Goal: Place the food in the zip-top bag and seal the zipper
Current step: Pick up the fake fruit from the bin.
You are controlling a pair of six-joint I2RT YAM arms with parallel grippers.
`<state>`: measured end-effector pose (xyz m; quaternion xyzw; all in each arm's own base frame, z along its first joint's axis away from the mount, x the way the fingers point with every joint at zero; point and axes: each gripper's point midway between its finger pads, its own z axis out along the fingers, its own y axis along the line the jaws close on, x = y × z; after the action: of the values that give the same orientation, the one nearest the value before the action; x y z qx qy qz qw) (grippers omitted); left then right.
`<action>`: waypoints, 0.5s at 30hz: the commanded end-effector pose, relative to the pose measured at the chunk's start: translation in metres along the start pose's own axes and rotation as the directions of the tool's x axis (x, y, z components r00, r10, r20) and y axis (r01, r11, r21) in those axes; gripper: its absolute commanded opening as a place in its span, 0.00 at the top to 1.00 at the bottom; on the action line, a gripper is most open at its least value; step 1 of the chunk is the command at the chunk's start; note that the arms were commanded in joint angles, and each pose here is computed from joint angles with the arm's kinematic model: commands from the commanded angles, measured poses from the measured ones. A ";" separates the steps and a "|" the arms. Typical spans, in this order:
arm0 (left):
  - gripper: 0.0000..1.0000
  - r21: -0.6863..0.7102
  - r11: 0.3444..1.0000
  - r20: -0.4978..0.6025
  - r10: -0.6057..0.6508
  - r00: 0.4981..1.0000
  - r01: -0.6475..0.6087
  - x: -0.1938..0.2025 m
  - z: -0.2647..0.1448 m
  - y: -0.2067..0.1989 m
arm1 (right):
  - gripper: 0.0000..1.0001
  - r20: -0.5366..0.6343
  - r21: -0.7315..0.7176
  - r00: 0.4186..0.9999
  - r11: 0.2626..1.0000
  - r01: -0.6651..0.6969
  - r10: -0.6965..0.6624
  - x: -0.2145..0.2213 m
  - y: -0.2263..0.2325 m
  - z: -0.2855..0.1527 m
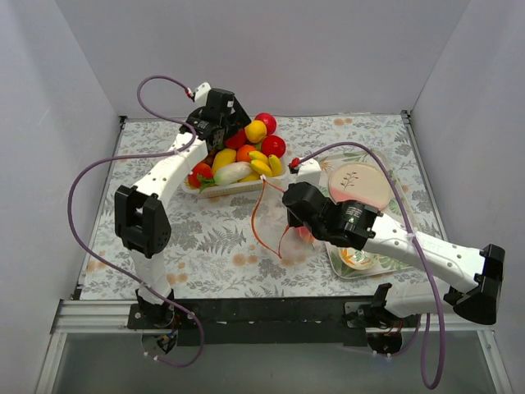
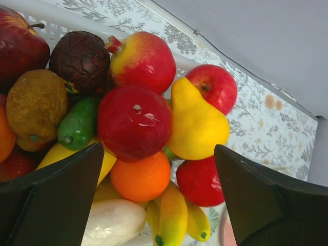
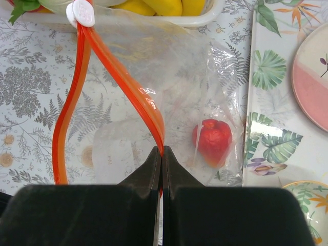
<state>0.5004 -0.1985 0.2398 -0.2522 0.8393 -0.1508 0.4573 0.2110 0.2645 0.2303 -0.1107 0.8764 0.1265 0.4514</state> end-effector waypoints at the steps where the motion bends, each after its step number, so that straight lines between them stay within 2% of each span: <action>1: 0.11 -0.046 0.999 0.113 0.001 0.994 0.004 -0.035 -0.008 0.002 | 0.99 0.029 0.009 0.999 0.999 -0.036 0.036 -0.006 -0.007 -0.006; 7: 0.11 -0.088 0.988 0.111 0.137 0.984 -0.128 -0.030 0.009 0.010 | 0.99 0.033 0.016 0.999 0.999 -0.040 0.040 -0.003 -0.011 -0.008; 15: 0.11 -0.096 0.962 0.029 0.260 0.965 -0.256 -0.007 0.031 0.018 | 0.99 0.030 0.013 0.999 0.999 -0.036 0.035 -0.005 -0.007 -0.005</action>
<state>0.5215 -0.1864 0.2123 -0.1930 0.8585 -0.0667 0.4704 0.2077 0.2574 0.2270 -0.1046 0.8779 0.1264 0.4498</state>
